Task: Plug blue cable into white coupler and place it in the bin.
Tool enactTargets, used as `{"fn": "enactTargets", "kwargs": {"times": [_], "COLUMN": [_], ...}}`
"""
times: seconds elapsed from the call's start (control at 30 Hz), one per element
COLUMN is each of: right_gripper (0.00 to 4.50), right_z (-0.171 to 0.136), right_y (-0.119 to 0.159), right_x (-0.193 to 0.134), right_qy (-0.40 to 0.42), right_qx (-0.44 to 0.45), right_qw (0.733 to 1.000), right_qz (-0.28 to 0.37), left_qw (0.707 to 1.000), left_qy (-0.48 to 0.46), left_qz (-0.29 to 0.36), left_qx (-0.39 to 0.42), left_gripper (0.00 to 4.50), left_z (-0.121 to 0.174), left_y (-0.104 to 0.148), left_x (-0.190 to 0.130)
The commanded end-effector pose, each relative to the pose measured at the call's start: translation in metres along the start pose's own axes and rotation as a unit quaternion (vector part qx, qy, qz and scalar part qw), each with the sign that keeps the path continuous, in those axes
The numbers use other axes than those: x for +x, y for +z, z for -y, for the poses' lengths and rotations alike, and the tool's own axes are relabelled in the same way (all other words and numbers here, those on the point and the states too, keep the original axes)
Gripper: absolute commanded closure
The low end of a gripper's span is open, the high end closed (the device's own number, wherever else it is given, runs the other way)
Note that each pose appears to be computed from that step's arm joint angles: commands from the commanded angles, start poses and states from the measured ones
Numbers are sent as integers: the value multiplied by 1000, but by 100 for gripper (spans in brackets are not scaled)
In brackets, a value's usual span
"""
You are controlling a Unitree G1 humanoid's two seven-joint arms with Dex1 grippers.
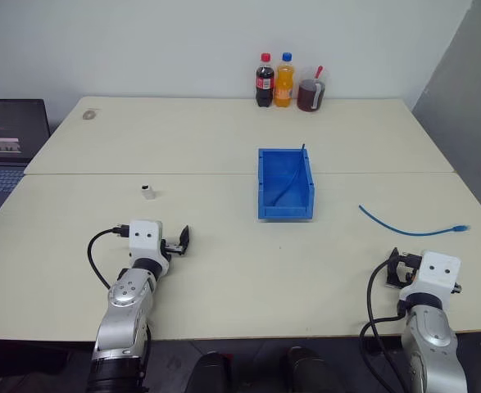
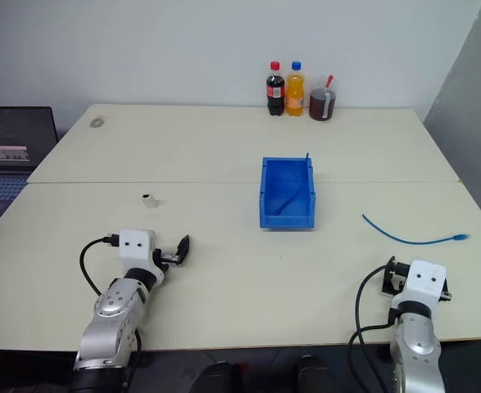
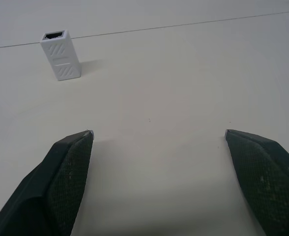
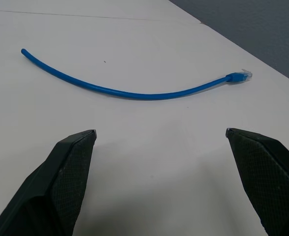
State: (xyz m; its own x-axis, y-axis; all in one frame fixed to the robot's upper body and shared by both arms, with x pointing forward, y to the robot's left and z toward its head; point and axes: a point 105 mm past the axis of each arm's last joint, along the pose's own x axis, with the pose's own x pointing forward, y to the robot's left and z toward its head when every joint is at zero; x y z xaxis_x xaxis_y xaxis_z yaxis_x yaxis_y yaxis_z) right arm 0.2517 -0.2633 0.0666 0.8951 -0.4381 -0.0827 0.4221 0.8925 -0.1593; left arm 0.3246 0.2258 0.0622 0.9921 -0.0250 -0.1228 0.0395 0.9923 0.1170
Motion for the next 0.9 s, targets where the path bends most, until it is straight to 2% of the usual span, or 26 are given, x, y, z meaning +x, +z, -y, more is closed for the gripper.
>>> {"fn": "enactTargets", "kwargs": {"times": [0.03, 0.5, 0.63, 0.77, 0.9], "right_gripper": [1, 1, 1, 1, 1], "right_z": [3, 5, 8, 14, 18], "right_y": [14, 16, 15, 29, 44], "right_x": [-1, 3, 3, 13, 32], "right_qy": [-10, -9, -19, -39, -47], "right_qx": [4, -2, 5, 20, 13], "right_qw": [1000, 1000, 1000, 999, 998], "right_qz": [24, 27, 21, 27, 34], "left_qw": [1000, 1000, 999, 985, 935], "left_qy": [-3, -4, -42, -149, -326], "left_qz": [16, 18, 30, 84, 133], "left_qx": [3, -1, 11, 10, 43], "left_gripper": [0, 0, 0, 0, 0], "left_z": [-1, 3, 14, 41, 90], "left_y": [9, 8, 15, 52, 100], "left_x": [-2, -1, -1, 2, -3]}}
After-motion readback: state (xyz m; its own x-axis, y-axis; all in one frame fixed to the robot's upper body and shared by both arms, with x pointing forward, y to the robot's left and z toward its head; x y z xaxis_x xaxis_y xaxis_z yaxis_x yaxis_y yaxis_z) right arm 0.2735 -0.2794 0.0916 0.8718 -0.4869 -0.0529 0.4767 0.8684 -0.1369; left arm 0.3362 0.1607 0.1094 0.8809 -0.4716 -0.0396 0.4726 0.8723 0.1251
